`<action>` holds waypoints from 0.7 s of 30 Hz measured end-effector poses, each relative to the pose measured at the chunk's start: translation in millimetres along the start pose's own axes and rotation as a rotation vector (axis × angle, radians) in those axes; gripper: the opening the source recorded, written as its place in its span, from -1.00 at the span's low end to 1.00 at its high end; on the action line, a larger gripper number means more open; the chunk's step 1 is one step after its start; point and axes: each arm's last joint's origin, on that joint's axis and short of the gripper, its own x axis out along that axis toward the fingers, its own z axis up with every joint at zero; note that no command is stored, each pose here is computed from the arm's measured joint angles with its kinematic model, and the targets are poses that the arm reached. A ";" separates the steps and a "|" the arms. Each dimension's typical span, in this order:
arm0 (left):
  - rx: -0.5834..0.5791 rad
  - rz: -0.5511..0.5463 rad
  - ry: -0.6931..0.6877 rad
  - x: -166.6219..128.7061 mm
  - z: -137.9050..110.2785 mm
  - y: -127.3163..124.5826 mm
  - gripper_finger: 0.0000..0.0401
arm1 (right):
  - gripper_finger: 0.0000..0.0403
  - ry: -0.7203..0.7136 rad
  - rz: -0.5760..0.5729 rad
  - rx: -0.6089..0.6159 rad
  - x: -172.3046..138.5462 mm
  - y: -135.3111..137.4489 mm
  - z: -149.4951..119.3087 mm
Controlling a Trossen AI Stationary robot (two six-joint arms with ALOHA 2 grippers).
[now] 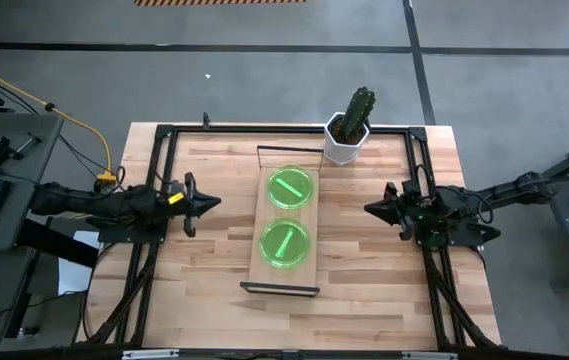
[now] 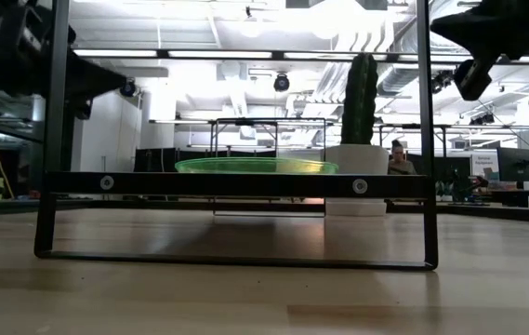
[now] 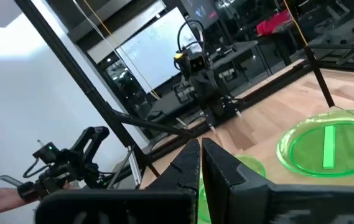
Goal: Place and stack plates onto a shelf
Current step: Return to Home Position
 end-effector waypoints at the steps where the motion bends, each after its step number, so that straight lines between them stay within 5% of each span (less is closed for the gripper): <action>1: 0.011 0.004 0.024 0.0 -2.3 0.3 -1.00 | -1.00 -0.001 0.001 0.000 -0.7 -1.2 -1.6; 8: 0.030 0.018 0.145 -1.0 -14.2 2.2 -1.00 | -1.00 -0.011 0.008 -0.069 -2.8 -1.6 -1.4; 21: 0.060 0.027 0.149 -0.8 -14.5 3.7 -1.00 | -1.00 -0.001 0.002 -0.168 -2.7 -2.1 -2.4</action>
